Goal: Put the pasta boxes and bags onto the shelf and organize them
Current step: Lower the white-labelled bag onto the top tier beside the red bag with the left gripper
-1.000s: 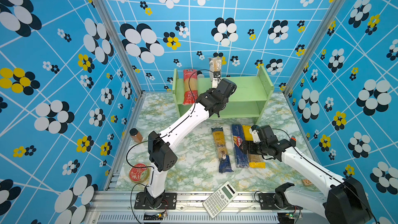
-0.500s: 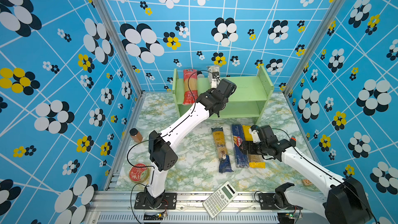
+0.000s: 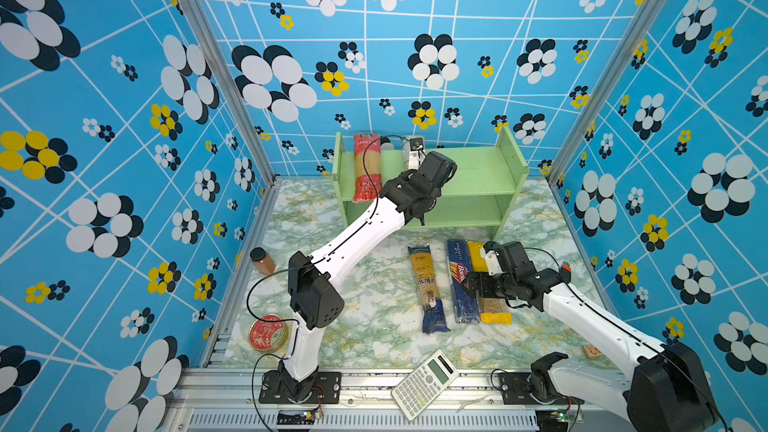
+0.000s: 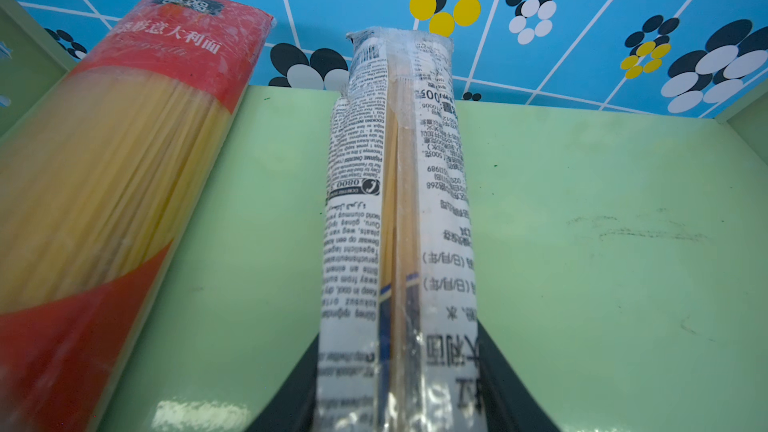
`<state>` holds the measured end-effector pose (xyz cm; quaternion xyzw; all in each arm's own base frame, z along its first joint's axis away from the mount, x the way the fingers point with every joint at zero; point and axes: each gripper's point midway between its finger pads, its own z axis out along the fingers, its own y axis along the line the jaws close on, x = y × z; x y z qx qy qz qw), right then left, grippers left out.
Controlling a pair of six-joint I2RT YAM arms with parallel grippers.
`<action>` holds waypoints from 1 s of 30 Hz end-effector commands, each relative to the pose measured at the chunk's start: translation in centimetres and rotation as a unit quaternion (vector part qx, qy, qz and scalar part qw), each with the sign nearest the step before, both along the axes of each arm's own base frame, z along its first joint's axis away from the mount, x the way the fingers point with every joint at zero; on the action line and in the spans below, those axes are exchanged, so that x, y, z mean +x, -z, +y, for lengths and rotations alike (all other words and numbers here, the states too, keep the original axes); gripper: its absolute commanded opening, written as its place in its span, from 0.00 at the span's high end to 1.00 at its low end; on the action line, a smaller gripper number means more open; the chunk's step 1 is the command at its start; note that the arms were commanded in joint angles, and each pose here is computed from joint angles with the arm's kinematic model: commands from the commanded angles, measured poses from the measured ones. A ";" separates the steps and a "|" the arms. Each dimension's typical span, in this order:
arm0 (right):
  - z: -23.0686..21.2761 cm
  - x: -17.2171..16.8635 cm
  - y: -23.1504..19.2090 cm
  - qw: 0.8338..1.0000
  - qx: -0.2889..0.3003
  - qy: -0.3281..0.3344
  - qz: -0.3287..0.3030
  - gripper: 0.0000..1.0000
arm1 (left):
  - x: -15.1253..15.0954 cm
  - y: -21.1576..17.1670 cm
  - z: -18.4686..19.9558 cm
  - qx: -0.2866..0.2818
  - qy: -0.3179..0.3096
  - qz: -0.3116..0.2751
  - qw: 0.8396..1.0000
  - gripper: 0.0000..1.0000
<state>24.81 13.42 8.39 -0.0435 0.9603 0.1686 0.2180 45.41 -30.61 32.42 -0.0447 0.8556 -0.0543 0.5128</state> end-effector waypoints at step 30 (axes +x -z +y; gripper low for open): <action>0.2 -0.4 -0.3 1.000 0.001 -0.007 -0.002 0.03 | -2.9 -7.9 1.3 -0.066 0.019 -0.099 0.993 0.23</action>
